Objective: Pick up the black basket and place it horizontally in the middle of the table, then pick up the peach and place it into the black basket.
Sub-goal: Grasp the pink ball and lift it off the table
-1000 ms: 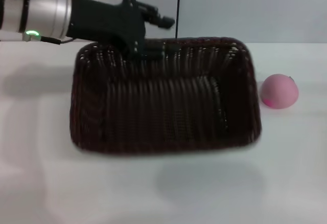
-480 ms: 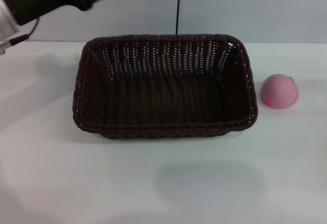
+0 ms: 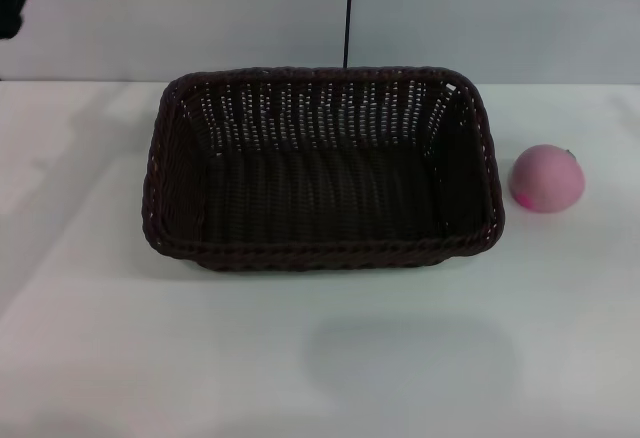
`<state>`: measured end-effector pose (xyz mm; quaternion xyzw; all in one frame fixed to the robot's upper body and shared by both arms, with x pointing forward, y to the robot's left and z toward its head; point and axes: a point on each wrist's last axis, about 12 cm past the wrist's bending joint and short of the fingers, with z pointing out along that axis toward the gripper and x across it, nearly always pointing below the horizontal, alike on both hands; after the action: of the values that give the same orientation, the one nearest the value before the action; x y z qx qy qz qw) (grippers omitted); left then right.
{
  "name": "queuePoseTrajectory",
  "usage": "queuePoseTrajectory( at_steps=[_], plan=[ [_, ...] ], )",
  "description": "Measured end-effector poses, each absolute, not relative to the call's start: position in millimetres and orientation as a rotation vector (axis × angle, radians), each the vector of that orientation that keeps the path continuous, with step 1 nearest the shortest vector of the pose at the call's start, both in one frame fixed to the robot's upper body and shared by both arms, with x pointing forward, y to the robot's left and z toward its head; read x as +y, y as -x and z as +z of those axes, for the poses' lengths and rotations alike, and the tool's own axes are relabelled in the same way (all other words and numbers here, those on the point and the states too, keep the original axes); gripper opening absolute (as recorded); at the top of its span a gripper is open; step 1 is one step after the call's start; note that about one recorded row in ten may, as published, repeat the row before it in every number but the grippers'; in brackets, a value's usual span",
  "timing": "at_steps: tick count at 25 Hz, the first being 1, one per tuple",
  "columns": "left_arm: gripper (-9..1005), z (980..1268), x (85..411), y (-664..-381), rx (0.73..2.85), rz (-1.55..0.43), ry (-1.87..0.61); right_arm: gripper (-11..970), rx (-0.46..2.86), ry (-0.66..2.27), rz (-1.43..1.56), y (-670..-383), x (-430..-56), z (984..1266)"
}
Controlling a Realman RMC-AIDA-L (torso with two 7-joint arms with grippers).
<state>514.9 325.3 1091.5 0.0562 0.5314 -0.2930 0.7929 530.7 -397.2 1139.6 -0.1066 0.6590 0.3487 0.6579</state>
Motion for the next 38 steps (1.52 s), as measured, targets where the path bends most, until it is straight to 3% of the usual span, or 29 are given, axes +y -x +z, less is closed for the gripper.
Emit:
queuePoseTrajectory(
  at_steps=[8, 15, 23, 38],
  plan=[
    [517, 1080, 338, -500, 1.144, -0.591, 0.003, 624, 1.932, 0.558, 0.772, -557, -393, 1197],
    [516, 1075, 337, -499, 1.162, -0.602, 0.040, 620, 2.219, 0.670, 0.683, -581, -380, 1215],
    [513, 1071, 335, -497, 1.173, -0.611, 0.063, 616, 2.440, 0.819, 0.463, -611, -343, 1198],
    [513, 1069, 332, -498, 1.192, -0.631, 0.061, 607, 2.494, 0.982, 0.435, -628, -288, 1155]
  ],
)
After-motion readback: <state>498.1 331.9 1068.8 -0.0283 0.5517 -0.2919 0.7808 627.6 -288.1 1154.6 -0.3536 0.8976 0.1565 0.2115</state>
